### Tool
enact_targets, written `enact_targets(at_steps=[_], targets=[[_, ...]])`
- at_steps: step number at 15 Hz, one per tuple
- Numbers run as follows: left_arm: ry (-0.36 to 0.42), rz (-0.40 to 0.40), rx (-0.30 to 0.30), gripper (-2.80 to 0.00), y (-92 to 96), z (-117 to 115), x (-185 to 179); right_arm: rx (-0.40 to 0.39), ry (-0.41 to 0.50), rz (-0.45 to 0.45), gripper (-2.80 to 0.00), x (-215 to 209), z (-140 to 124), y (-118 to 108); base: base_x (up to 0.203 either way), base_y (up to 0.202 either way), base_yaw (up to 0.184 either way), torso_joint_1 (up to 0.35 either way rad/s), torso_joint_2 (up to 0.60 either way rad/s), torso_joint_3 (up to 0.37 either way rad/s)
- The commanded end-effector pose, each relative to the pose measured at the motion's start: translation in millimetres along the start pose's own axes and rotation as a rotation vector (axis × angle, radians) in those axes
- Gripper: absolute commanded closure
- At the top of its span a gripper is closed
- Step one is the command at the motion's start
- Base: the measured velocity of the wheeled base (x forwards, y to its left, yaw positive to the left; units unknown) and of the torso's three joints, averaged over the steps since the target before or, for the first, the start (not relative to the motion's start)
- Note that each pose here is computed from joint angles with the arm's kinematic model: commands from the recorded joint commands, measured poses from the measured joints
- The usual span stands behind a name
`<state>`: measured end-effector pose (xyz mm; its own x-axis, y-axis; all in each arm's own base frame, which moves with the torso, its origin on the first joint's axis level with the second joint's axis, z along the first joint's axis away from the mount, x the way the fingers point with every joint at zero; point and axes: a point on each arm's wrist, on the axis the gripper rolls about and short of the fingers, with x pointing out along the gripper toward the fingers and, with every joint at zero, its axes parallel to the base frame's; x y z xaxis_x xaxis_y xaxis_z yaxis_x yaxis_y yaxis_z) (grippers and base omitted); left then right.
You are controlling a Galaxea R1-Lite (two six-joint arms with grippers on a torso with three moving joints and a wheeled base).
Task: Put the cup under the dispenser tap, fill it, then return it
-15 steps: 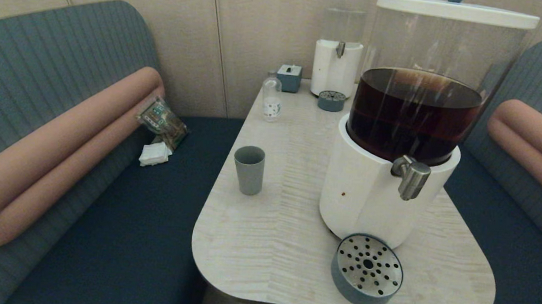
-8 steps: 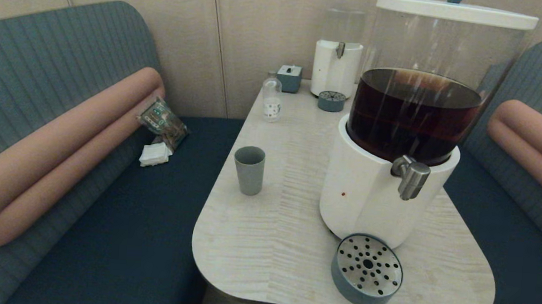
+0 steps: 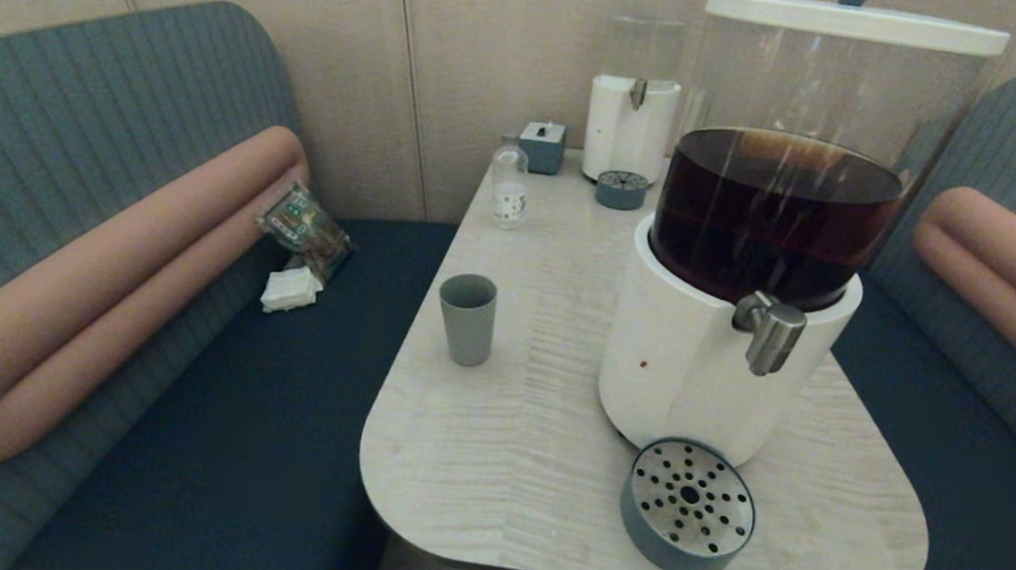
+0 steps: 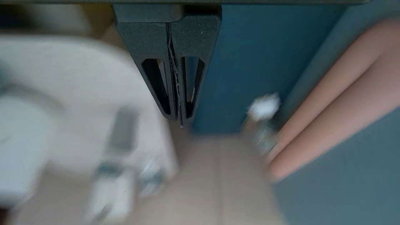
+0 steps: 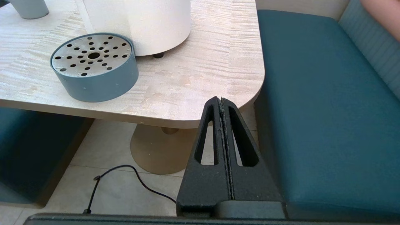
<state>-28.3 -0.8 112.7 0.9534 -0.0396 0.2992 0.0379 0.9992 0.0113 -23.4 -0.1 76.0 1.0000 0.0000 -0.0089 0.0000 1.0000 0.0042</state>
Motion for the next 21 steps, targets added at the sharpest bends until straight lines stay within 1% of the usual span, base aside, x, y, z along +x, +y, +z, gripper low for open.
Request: enact_targets(at_steps=[1,2,4,5,8,9,10,11,14,19,21], targets=[[0.067,0.049,0.025,0.0,1.1,-13.6,-1.4,0.0,0.0,0.0,0.0,0.1,-0.3,0.0,0.0,0.0,0.0,0.0,0.0,0.0],[0.102,0.067,0.027,0.0,1.5,-17.1,-1.8,0.0,0.0,0.0,0.0,0.0,-0.1,0.0,0.0,0.0,0.0,0.0,0.0,0.0],[0.198,0.084,0.04,0.0,1.8,-26.8,-3.2,0.0,0.0,0.0,0.0,0.0,-0.1,0.0,0.0,0.0,0.0,0.0,0.0,0.0],[0.226,0.083,0.039,0.0,1.9,-29.3,-3.8,0.0,0.0,0.0,0.0,0.0,-0.1,0.0,0.0,0.0,0.0,0.0,0.0,0.0],[0.233,0.065,0.028,0.0,1.4,-29.8,-4.0,0.0,0.0,0.0,0.0,0.0,-0.1,0.0,0.0,0.0,0.0,0.0,0.0,0.0],[0.258,0.045,0.024,0.0,1.0,-32.9,-4.6,0.0,0.0,0.0,0.0,0.0,-0.1,0.0,0.0,0.0,0.0,0.0,0.0,0.0],[0.309,0.037,0.018,0.0,0.7,-37.1,-6.1,0.0,0.0,-0.001,0.0,0.0,-0.1,0.0,0.0,0.0,0.0,0.0,0.0,0.0],[0.33,0.033,0.007,0.0,0.5,-36.5,-7.1,0.0,0.0,0.0,0.0,0.0,-0.1,0.0,0.0,0.0,0.0,0.0,0.0,0.0],[0.322,0.047,-0.038,0.0,0.7,-36.3,-6.8,0.0,0.0,0.0,0.0,0.0,-0.1,0.0,0.0,0.0,0.0,0.0,0.0,0.0],[0.294,0.043,-0.03,0.0,0.7,-36.0,-5.7,0.0,0.0,0.0,0.0,0.0,-0.1,0.0,0.0,0.0,0.0,0.0,0.0,0.0],[0.293,0.046,-0.04,0.0,0.7,-35.8,-5.6,0.0,0.0,-0.001,0.0,0.0,0.0,0.0,0.0,0.0,0.0,0.0,0.0,0.0]])
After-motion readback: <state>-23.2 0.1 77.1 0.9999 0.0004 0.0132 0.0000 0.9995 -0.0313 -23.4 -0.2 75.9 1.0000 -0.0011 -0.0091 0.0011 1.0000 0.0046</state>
